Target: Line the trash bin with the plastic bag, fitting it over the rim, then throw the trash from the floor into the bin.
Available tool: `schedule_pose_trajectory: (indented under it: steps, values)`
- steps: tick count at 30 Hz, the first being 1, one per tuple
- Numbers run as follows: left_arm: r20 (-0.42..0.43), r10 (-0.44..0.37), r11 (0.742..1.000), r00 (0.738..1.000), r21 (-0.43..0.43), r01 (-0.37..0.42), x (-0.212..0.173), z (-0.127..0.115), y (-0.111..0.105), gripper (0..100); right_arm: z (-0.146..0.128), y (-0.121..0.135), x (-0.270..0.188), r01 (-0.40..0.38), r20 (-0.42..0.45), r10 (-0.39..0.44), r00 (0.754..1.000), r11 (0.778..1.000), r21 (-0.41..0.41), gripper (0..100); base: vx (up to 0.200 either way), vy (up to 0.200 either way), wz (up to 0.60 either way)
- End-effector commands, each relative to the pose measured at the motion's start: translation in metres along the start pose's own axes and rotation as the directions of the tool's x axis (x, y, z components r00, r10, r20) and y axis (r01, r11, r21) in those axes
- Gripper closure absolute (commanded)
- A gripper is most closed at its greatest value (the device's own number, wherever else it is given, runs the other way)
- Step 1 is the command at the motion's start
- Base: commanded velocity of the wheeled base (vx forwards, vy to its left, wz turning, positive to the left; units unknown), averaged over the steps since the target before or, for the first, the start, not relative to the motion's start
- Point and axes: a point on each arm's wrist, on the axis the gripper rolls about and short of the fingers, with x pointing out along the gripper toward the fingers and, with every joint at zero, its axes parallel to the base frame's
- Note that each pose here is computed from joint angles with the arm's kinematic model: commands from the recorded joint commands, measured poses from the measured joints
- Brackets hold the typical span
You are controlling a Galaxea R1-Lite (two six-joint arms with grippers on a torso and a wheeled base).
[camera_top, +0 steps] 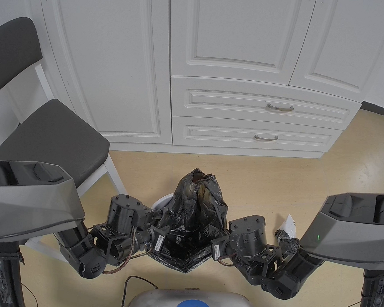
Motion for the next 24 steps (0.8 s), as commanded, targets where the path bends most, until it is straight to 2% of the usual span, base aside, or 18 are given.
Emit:
schedule_pose_trajectory:
  steps: [1, 5, 12, 19, 24]
  values:
    - [-0.024, 0.022, 1.000, 0.999, -0.007, -0.022, -0.002, -0.007, 0.009, 100, 0.008, -0.008, -0.020, 0.002, 0.011, -0.002, 1.000, 0.999, -0.033, 100, 0.000, 0.000, 0.00]
    - [-0.016, 0.035, 0.999, 0.999, -0.007, -0.035, -0.018, -0.002, 0.015, 100, 0.005, -0.011, -0.026, 0.004, -0.004, -0.004, 1.000, 0.998, -0.070, 100, 0.000, 0.000, 0.00]
    - [-0.009, 0.050, 0.998, 0.999, 0.042, -0.049, -0.035, 0.001, 0.022, 100, -0.007, -0.017, -0.032, 0.008, -0.051, -0.016, 0.999, 0.988, -0.156, 100, 0.000, 0.000, 0.00]
    - [-0.007, 0.050, 0.997, 0.999, 0.053, -0.049, -0.043, 0.001, 0.023, 100, -0.024, -0.023, -0.042, -0.004, -0.118, -0.028, 0.993, 0.964, -0.264, 100, 0.000, 0.000, 0.00]
    - [-0.053, 0.044, 0.993, 0.998, 0.109, -0.038, -0.046, -0.011, 0.023, 100, -0.035, -0.024, -0.048, -0.028, -0.156, -0.025, 0.987, 0.944, -0.329, 100, 0.000, 0.000, 0.00]
